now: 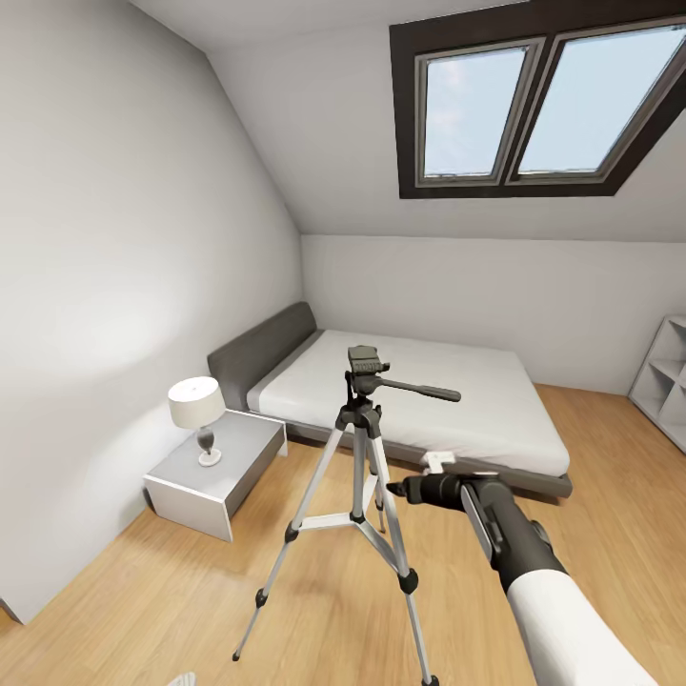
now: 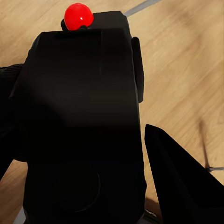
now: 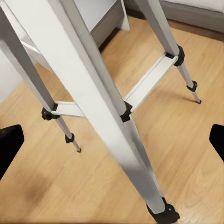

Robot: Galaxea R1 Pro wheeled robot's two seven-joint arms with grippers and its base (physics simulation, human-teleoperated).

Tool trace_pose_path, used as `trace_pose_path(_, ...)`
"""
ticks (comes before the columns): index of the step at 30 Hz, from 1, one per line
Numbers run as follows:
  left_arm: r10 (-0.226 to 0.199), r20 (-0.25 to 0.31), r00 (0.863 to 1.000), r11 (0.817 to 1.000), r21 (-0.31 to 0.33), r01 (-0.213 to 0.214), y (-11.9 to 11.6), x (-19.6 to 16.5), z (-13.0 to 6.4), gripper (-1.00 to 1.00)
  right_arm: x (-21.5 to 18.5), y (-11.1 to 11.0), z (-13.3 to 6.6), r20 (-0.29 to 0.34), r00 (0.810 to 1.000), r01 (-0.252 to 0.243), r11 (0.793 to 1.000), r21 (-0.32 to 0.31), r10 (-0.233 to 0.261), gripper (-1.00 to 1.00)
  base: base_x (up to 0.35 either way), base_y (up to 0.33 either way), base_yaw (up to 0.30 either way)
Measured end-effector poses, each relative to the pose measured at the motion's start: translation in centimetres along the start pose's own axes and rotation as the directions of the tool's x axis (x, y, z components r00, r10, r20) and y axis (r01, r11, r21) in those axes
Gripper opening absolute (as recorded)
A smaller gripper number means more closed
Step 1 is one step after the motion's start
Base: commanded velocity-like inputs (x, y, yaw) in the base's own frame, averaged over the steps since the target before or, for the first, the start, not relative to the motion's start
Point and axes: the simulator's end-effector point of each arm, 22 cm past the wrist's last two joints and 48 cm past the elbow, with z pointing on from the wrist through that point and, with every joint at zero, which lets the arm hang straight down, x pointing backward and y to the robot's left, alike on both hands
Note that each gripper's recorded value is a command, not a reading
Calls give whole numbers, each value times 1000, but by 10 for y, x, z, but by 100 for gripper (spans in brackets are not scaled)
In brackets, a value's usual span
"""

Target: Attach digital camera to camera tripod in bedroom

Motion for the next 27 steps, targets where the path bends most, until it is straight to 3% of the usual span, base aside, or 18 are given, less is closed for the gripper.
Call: trace_pose_path(27, 8, 2, 1000, 1000, 11, -8, -7, -1, 1, -100, 19, 1, 6, -46, 999, -13, 1000, -15, 13, 100, 0, 0, 7)
